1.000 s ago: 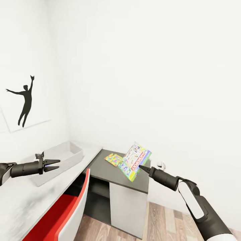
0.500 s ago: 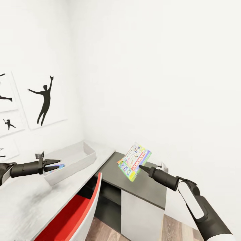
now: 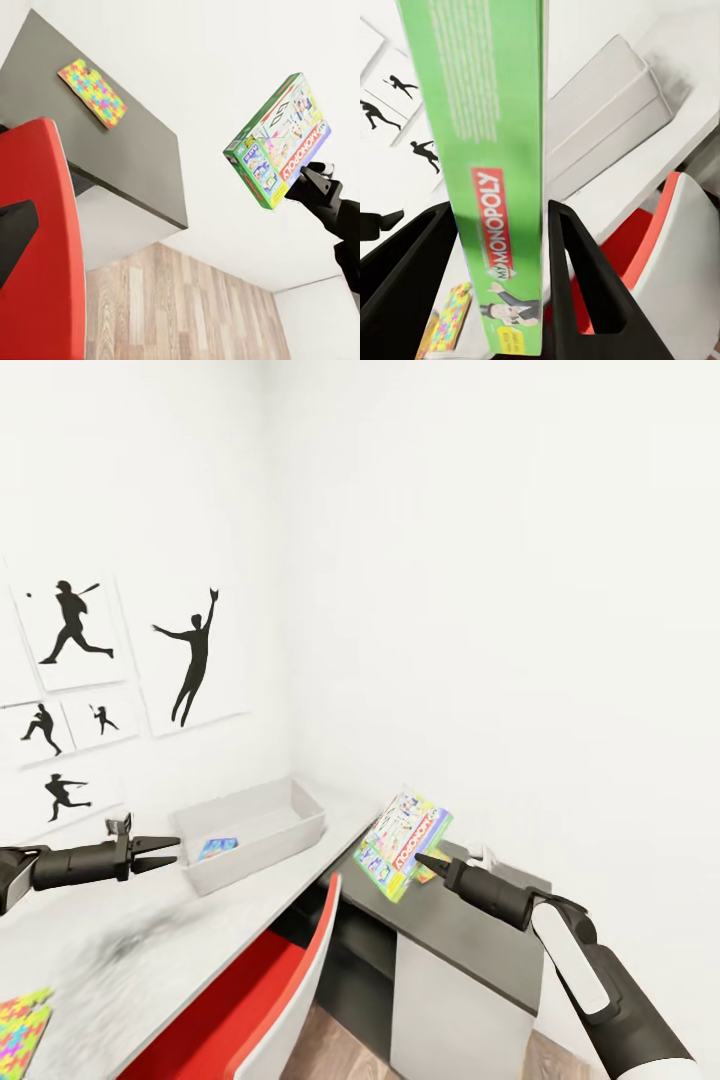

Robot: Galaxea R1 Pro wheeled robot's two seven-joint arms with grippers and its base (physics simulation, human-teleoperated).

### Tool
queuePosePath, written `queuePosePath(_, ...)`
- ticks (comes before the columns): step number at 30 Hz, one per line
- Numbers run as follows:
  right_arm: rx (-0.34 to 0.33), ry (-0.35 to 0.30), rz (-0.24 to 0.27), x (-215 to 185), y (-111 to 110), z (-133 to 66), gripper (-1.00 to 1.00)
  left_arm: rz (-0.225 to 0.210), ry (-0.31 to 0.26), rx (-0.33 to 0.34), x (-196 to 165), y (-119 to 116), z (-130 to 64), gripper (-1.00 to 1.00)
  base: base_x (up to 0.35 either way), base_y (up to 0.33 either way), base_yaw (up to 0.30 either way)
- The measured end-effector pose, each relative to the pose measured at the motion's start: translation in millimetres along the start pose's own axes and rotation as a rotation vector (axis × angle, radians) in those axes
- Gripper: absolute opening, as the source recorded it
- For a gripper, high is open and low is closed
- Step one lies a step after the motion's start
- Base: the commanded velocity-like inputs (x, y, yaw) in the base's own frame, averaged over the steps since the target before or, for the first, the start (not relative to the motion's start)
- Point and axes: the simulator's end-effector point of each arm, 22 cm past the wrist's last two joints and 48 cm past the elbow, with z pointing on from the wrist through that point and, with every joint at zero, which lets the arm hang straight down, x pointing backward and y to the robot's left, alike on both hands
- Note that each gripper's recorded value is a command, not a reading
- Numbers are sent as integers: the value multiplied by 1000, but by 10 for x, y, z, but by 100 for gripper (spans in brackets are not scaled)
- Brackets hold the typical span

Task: Put all the toys in the child's room - the three board games (two on the bed and one on the table), the two jigsaw puzzles on the table, and the tennis ball on the table - inside the toy box on the table in the child's room.

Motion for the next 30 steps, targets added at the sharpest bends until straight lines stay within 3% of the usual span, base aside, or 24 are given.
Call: queuePosePath(30,-1,1,2,8,-2,7,-100,-3,1,-1,7,12,3,100,172,-13,292)
